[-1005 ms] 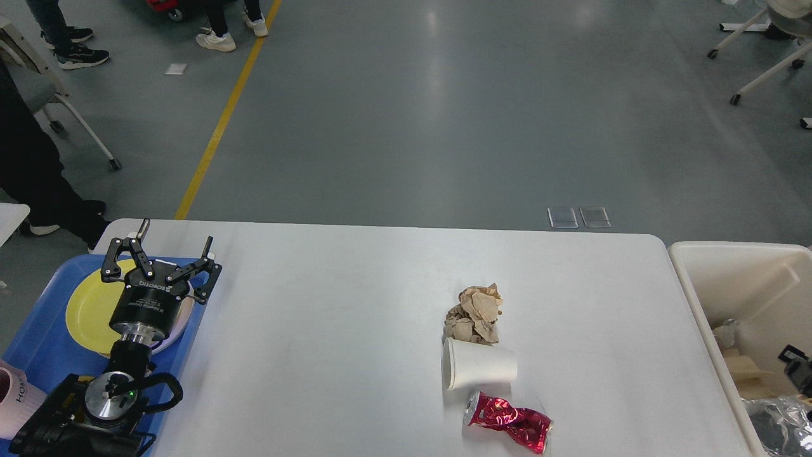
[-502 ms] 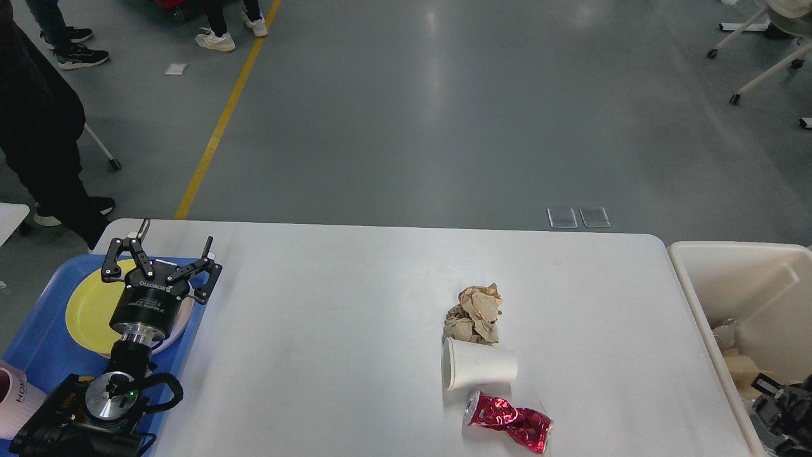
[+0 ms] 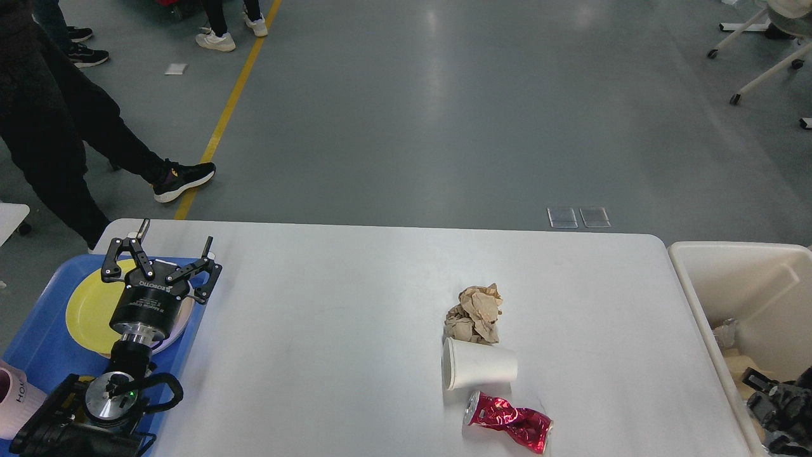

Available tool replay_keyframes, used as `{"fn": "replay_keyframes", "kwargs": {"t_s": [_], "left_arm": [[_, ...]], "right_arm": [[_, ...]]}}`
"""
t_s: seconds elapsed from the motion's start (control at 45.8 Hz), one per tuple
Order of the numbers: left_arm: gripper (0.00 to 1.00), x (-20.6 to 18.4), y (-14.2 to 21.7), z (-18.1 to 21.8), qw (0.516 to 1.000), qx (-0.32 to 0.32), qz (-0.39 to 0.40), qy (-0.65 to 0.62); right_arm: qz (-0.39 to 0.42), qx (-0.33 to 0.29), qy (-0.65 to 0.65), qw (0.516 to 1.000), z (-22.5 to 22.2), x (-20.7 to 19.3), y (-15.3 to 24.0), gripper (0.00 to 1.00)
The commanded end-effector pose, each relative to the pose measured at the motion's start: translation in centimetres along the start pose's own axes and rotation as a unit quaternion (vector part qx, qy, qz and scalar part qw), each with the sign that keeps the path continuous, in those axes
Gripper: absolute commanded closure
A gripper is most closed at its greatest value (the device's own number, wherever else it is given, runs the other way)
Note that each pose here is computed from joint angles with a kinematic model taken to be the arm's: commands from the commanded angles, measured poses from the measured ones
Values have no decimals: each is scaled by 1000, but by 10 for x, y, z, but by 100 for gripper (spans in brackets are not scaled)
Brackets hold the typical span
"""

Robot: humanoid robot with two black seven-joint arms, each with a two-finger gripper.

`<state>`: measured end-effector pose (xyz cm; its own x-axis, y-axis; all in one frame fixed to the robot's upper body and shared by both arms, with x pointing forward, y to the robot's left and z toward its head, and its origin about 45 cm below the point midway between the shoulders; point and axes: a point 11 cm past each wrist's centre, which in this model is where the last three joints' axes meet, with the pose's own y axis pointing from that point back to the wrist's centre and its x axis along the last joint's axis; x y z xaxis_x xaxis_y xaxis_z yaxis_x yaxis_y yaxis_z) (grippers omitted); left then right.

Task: Tidy desktop
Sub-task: 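Release the brown paper inside the box with the right gripper, then raise the right gripper and move it over the other brown paper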

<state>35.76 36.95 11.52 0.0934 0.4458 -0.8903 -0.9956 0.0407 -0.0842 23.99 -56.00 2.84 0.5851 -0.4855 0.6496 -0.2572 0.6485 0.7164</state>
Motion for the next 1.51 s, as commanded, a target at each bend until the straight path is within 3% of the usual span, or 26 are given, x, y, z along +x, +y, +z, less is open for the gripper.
{"fn": "replay_keyframes", "kwargs": {"t_s": [0.0, 0.262, 0.415, 0.48, 0.808, 0.961, 1.179, 1.485], "left_arm": [[3, 0, 0, 0, 1000, 0, 0, 0], [3, 0, 0, 0, 1000, 0, 0, 0], [3, 0, 0, 0, 1000, 1, 0, 0], [3, 0, 0, 0, 1000, 1, 0, 0], [3, 0, 0, 0, 1000, 1, 0, 0], [3, 0, 0, 0, 1000, 0, 0, 0], [3, 0, 0, 1, 1000, 0, 0, -1], [3, 0, 0, 0, 1000, 0, 0, 0]], "right_arm": [[3, 3, -3, 1000, -3, 6, 1, 0], [-3, 22, -21, 1000, -28, 47, 16, 0], [-66, 54, 15, 996, -63, 72, 51, 0], [-106, 93, 56, 988, -97, 91, 91, 0], [-211, 171, 243, 931, -176, 146, 273, 0], [-230, 208, 288, 906, -170, 158, 361, 0], [-227, 252, 332, 880, -138, 135, 455, 0], [-212, 259, 314, 889, -139, 135, 468, 0]]}}
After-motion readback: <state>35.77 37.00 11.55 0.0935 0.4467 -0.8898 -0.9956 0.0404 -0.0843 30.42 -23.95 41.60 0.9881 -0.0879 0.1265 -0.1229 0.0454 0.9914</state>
